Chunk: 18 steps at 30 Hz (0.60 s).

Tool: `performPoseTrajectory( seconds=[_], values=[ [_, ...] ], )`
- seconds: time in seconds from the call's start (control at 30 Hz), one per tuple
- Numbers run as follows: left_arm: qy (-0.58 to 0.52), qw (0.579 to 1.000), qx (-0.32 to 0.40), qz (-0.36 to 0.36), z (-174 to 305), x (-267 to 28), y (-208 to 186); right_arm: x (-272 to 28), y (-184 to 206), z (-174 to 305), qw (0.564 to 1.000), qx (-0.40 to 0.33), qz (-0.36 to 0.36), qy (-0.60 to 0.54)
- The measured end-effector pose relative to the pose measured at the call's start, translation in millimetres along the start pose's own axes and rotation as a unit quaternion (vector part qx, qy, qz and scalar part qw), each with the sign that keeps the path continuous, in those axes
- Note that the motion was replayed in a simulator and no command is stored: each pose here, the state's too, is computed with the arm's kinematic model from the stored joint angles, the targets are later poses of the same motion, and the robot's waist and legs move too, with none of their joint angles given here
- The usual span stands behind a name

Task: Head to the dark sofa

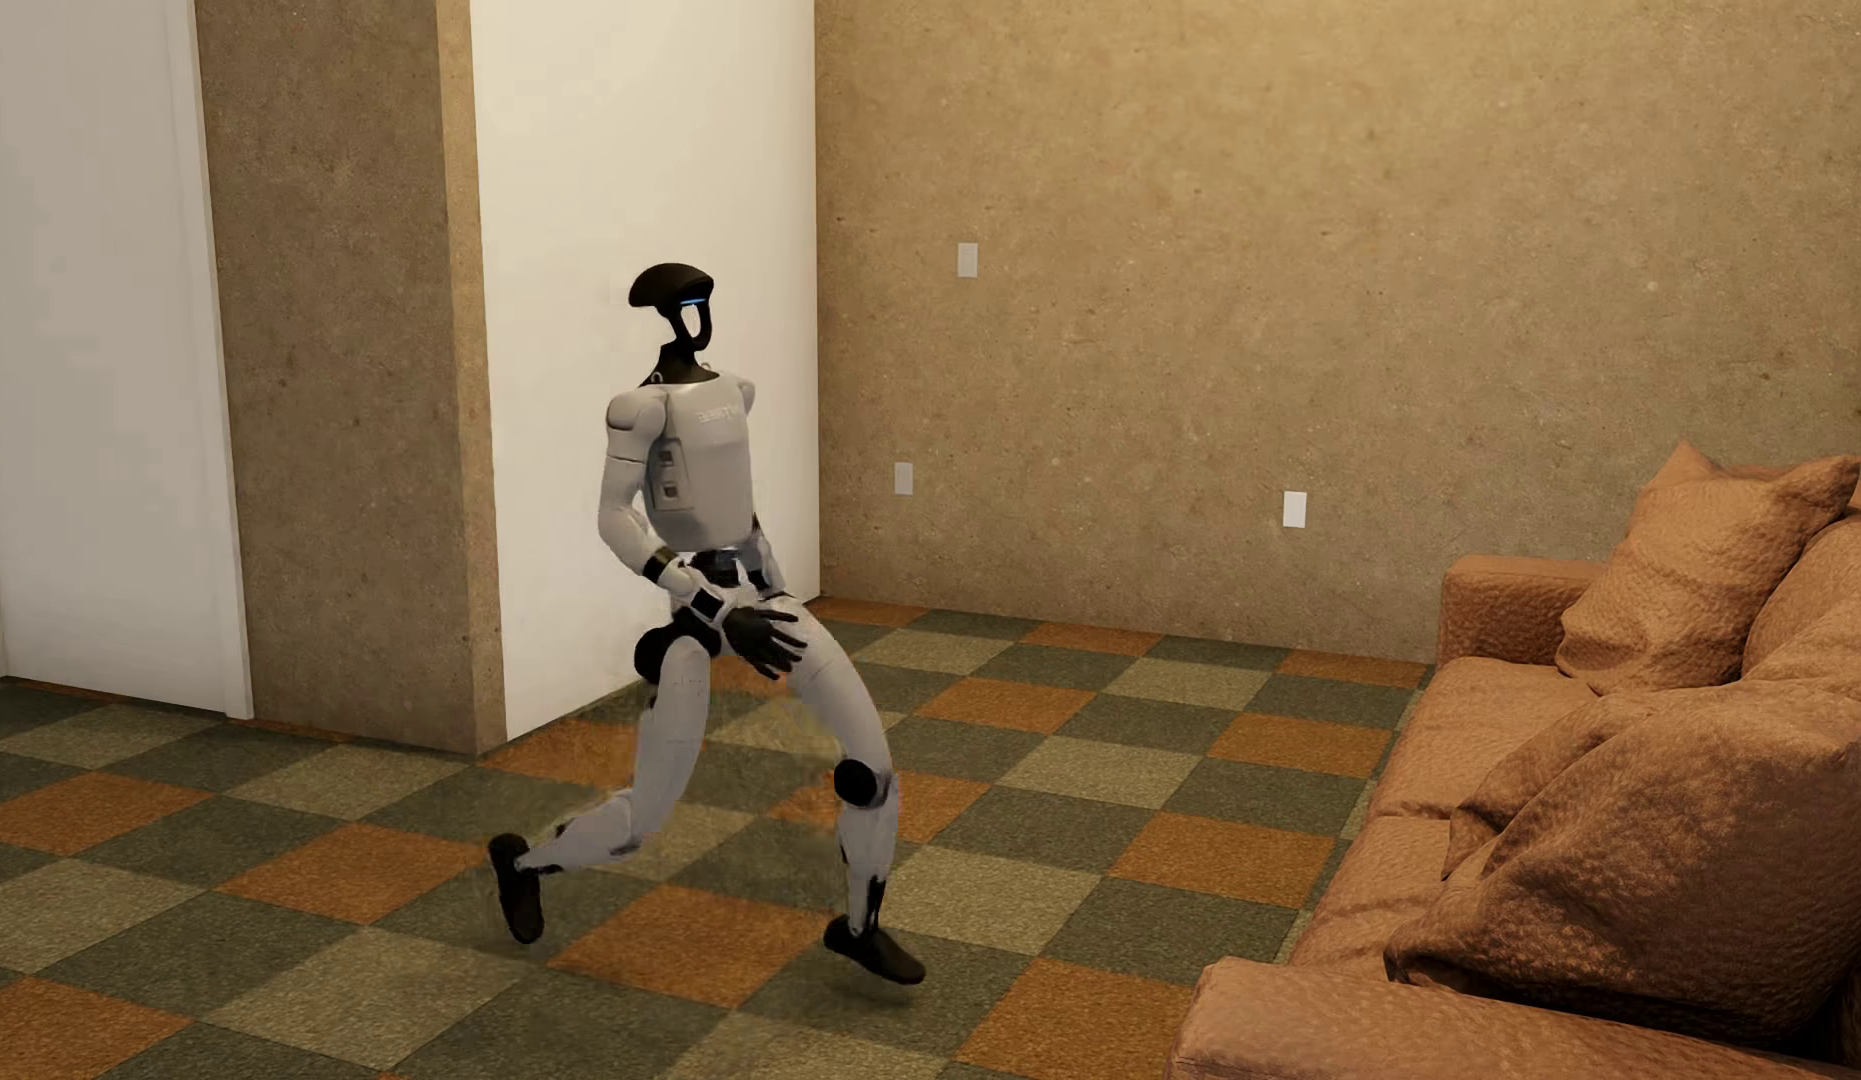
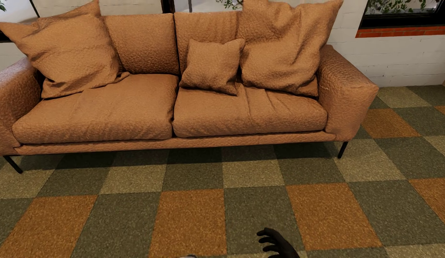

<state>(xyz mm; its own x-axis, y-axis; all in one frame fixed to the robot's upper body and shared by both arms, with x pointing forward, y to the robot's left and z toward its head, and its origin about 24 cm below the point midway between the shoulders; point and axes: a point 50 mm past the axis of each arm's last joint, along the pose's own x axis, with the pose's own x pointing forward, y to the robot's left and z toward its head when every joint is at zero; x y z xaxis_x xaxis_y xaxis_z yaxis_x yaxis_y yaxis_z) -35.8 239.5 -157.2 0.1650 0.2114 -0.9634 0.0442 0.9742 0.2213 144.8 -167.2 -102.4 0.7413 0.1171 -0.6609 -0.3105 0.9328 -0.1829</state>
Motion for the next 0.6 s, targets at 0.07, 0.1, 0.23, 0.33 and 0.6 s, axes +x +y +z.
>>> performPoseTrajectory(
  seconds=[0.07,0.1,0.23,0.33,0.6],
  values=[
    [-0.095,0.995,0.029,-0.004,58.8,4.8,1.3,-9.7,19.0,-40.3,0.996,-0.010,0.034,0.081],
    [-0.149,0.988,0.032,-0.004,90.2,2.6,1.2,-12.7,26.2,-54.4,0.991,-0.036,0.058,0.112],
    [-0.316,0.949,0.014,0.000,176.1,-25.5,1.7,-27.6,16.8,-85.9,0.983,-0.034,0.044,0.177],
    [-0.380,0.925,0.017,0.003,203.5,-44.9,4.0,-37.1,9.8,-96.9,0.980,-0.016,0.023,0.195],
    [-0.303,0.949,0.071,-0.050,165.0,-24.2,-29.5,-44.0,21.0,-105.0,0.976,-0.030,0.049,0.210]
  ],
)
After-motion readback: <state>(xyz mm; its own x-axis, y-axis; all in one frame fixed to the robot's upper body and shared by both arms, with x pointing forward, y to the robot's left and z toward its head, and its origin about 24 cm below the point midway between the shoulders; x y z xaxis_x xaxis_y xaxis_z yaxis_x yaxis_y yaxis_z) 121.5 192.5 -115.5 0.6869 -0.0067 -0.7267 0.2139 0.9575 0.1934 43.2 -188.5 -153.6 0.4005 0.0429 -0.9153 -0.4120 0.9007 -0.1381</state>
